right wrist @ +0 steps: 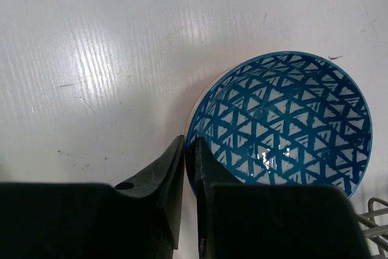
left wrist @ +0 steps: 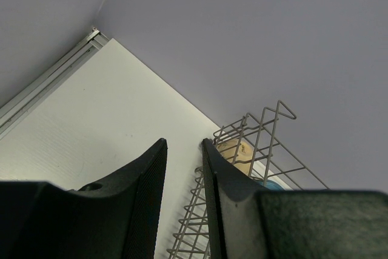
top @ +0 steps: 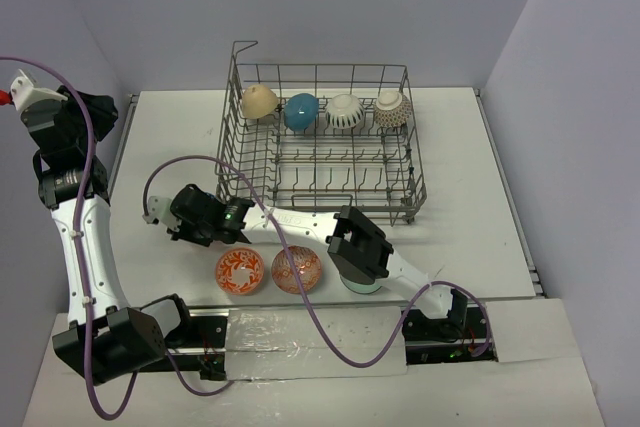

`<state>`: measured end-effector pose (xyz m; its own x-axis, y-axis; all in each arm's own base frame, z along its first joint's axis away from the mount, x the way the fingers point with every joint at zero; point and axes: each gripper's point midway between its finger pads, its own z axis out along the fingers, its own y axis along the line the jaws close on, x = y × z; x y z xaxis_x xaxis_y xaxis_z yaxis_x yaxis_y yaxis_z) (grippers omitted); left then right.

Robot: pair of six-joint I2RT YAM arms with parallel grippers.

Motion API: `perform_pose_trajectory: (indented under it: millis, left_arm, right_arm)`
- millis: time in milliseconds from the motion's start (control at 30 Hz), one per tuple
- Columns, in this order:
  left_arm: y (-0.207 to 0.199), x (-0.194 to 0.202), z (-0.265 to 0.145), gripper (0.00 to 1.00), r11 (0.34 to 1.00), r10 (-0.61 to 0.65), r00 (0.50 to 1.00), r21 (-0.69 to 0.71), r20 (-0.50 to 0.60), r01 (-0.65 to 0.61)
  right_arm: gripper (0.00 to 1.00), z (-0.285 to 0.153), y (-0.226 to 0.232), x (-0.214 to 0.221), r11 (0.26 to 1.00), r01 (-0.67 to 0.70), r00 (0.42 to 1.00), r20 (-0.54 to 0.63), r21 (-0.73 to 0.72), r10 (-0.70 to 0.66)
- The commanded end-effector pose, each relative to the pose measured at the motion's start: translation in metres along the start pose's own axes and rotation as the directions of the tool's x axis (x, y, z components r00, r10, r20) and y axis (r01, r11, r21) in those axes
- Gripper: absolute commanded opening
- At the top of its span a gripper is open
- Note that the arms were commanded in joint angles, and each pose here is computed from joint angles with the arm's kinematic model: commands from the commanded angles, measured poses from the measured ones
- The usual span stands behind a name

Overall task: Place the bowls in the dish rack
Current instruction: Pick up the bowl from the bowl.

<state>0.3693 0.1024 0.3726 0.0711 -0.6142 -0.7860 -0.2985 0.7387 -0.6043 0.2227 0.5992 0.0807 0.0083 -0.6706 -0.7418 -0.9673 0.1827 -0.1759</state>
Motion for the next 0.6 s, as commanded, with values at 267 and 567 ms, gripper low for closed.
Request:
perform_pose_trajectory:
  millis: [267, 567]
  left_arm:
    - [-0.007, -0.004, 0.002, 0.36, 0.999, -0.002, 1.0, 0.042, 0.016, 0.001]
    - [-0.007, -0.004, 0.002, 0.36, 0.999, -0.002, 1.0, 0.042, 0.014, 0.001]
  right_arm:
    - [0.0, -0.047, -0.016, -0.058, 0.998, -0.066, 0.987, 0.147, -0.02, 0.069]
    - [0.0, -0.052, -0.017, -0.066, 0.993, -0.107, 0.977, 0.177, -0.05, 0.114]
